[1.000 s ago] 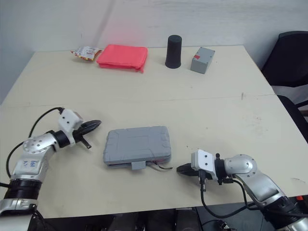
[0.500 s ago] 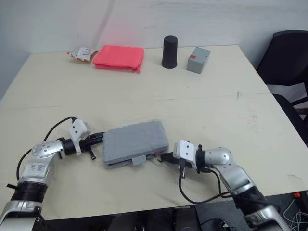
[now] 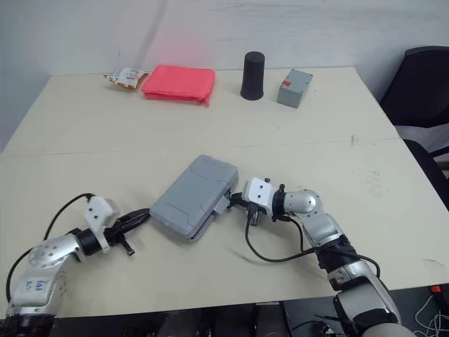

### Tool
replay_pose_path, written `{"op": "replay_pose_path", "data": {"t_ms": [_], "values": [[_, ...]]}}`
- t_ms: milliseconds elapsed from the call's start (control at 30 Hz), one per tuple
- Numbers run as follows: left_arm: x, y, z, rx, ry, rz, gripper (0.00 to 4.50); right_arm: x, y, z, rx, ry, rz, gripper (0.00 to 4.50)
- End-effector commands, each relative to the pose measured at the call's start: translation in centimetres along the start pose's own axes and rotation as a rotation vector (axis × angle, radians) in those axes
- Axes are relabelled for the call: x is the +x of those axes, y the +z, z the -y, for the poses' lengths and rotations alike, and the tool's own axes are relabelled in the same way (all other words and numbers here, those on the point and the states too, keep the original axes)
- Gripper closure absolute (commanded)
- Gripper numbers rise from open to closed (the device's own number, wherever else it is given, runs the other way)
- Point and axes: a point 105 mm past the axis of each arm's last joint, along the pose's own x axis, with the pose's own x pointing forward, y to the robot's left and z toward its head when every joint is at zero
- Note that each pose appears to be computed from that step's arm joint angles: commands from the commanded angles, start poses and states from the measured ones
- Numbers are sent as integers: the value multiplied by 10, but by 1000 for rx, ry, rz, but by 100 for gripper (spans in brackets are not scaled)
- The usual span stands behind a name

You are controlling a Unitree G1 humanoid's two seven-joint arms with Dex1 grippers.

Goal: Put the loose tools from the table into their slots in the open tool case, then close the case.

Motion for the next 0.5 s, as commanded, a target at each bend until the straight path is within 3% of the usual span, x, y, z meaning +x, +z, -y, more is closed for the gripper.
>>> {"op": "replay_pose_path", "data": {"t_ms": [33,133,233,400,500], "values": [[1,76,6,59,-129,239,448,-34,-28,7,54,-58,-115,450],[30,106,25,117,-289,251,448,-44,-26,0,78,-60,-101,450],[53,118,40,160,-404,242,448,-48,-21,-6,89,-53,-77,450],[115,105,66,206,-573,159,448,-51,-9,-16,116,-69,-43,450],[139,76,80,191,-624,23,448,-48,5,-24,128,-60,-2,450]]}}
